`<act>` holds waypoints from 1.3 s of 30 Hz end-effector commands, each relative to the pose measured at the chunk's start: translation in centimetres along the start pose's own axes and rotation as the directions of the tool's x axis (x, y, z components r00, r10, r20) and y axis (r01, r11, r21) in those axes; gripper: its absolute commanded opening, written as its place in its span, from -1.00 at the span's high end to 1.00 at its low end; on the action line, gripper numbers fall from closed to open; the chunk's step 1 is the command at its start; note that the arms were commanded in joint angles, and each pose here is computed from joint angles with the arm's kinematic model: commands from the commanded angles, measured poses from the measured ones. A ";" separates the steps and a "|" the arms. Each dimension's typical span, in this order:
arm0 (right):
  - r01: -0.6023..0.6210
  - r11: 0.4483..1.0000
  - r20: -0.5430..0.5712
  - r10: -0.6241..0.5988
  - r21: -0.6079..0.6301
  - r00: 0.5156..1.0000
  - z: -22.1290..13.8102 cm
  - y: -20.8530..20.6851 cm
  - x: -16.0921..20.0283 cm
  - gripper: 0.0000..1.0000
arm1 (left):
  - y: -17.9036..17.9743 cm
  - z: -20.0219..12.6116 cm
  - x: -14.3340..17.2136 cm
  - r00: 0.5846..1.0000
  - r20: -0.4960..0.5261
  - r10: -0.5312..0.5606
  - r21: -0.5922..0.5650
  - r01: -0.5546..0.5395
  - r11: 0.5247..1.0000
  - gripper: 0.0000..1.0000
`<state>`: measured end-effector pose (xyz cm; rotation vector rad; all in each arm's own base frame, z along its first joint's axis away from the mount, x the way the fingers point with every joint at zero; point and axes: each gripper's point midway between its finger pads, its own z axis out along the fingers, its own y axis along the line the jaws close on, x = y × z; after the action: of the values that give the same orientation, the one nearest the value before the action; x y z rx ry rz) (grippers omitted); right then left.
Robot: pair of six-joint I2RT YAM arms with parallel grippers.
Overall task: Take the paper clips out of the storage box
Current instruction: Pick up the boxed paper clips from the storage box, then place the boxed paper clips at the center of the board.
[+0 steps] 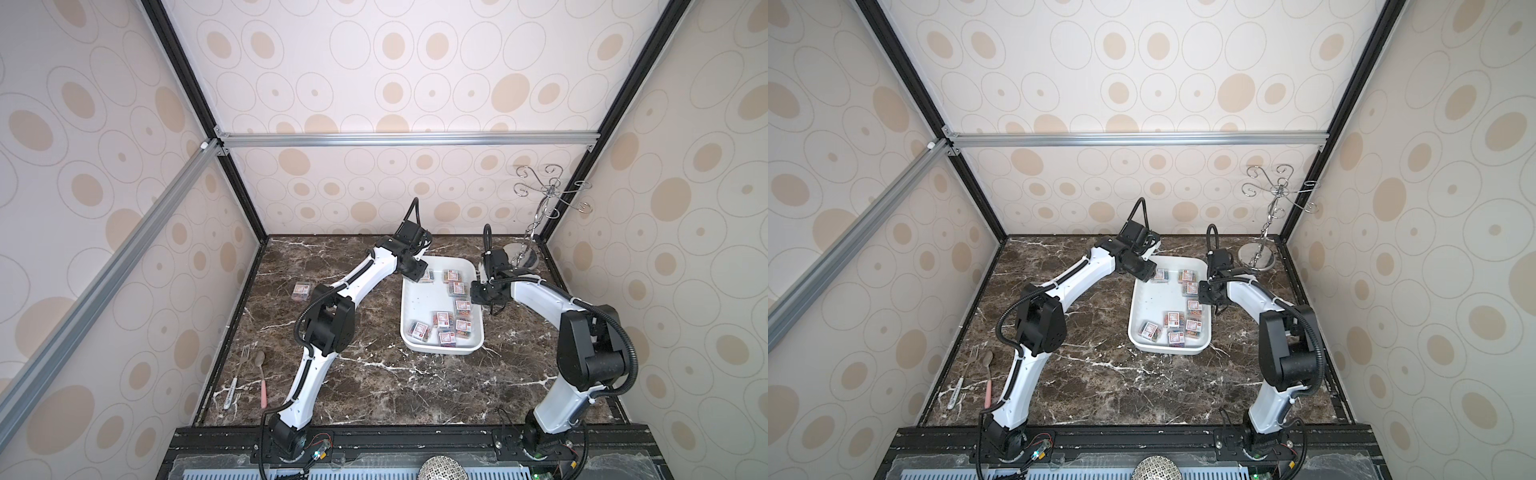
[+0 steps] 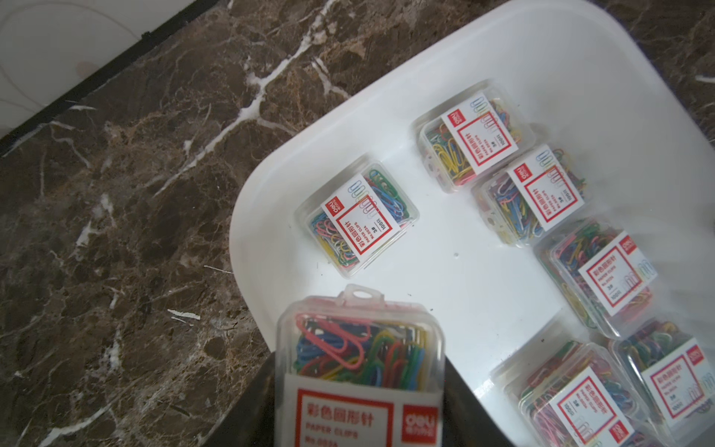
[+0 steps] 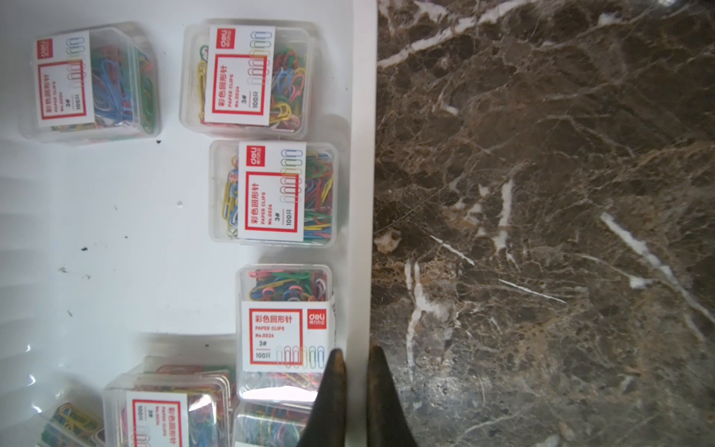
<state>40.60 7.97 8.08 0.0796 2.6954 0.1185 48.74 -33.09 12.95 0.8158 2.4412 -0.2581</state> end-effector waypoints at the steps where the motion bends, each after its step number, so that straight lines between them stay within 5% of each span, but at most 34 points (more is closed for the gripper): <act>1: 0.040 0.999 -0.091 -0.042 -0.018 0.995 0.6 0.0 2.6 1.00 | 1.3 -3.6 -2.5 0.997 0.076 -0.029 -0.029 0.031 0.999 -0.01; 15: 0.026 0.999 -0.096 -0.029 -0.033 0.995 1.0 0.2 2.8 1.00 | 9.0 -6.0 0.2 0.983 0.082 -0.164 -0.152 0.175 0.973 -0.01; 29: 0.014 0.999 -0.095 -0.016 -0.030 0.995 0.7 0.2 2.7 1.00 | 16.0 -5.3 9.8 0.926 0.048 -0.373 -0.324 0.368 0.871 -0.01; 39: 0.007 0.999 -0.096 -0.010 -0.034 0.995 0.4 0.3 2.9 1.00 | 16.7 -3.1 15.3 0.873 0.022 -0.487 -0.348 0.464 0.815 -0.01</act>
<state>40.59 8.06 8.01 0.0933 2.6934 0.1474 46.18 -11.19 4.96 0.1332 2.6955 0.0510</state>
